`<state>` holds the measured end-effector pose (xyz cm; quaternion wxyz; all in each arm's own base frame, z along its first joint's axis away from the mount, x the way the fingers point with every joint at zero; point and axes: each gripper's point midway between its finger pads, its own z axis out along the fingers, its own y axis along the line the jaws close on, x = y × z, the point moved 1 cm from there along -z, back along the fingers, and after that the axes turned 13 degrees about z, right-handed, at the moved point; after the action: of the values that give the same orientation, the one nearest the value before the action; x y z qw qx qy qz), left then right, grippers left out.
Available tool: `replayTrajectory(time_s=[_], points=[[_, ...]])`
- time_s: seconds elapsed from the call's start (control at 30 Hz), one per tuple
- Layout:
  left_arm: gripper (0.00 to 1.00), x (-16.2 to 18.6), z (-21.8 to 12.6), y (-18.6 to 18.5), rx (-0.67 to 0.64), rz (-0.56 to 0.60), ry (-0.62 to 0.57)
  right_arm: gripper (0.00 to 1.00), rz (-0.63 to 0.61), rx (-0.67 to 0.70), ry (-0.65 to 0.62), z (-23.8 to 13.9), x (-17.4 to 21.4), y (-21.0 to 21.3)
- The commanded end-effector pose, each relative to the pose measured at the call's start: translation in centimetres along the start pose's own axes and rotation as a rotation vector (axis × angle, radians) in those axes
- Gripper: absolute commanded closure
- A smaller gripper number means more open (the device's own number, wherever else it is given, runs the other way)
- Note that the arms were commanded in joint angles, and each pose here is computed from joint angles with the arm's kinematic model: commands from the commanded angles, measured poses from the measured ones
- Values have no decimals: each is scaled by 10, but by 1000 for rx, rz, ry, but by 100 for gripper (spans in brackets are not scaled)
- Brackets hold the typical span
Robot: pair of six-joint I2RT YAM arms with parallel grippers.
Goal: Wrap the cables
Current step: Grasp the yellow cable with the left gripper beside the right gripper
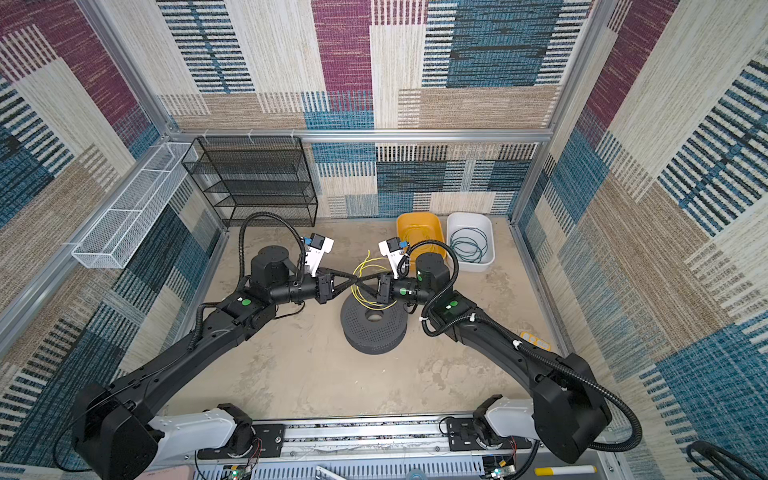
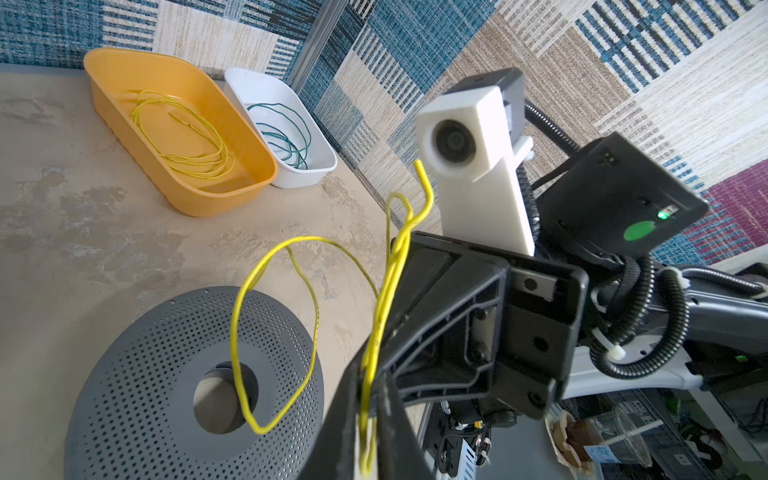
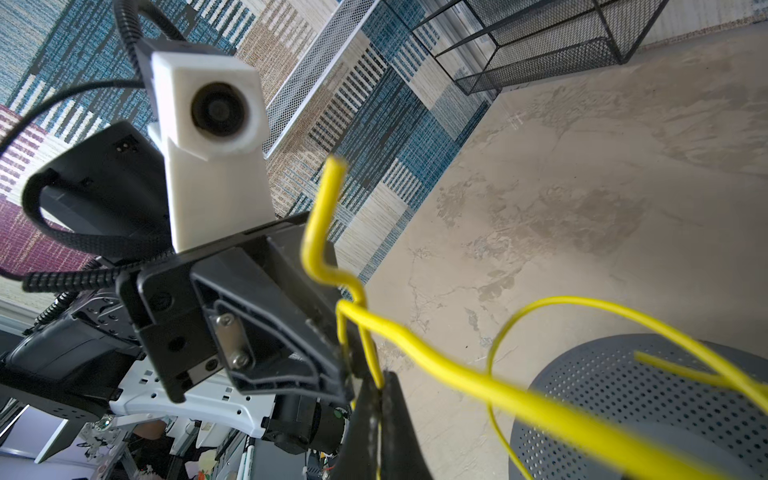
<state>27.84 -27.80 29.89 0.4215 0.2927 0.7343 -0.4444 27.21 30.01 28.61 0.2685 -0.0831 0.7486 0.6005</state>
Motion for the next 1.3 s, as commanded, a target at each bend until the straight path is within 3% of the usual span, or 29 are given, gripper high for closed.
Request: replayTrajectory(time_s=[0.0, 0.2, 0.23, 0.37, 0.43, 0.67, 0.87, 1.27], points=[[93, -8, -3, -4, 5, 49, -35, 100, -25, -22, -20, 0, -4, 6], [100, -11, -6, -2, -25, 54, -53, 100, -21, -3, -19, 0, -2, 1], [100, -12, -7, -3, -23, 54, -55, 96, -17, 3, -16, 0, -2, -1], [100, -13, -12, 13, -136, 48, -79, 60, -13, 34, -10, -3, 1, -4], [100, -15, -17, 21, -198, 53, -97, 55, -13, 48, -10, -8, 6, -6], [100, -24, -24, 26, -250, 68, -131, 54, -60, 93, -63, -43, 9, 16], [100, -25, -26, 10, -170, 72, -136, 59, -136, 359, -300, -84, -26, 0], [100, -18, -41, -14, -93, 86, -120, 59, -156, 505, -356, -81, -54, -39]])
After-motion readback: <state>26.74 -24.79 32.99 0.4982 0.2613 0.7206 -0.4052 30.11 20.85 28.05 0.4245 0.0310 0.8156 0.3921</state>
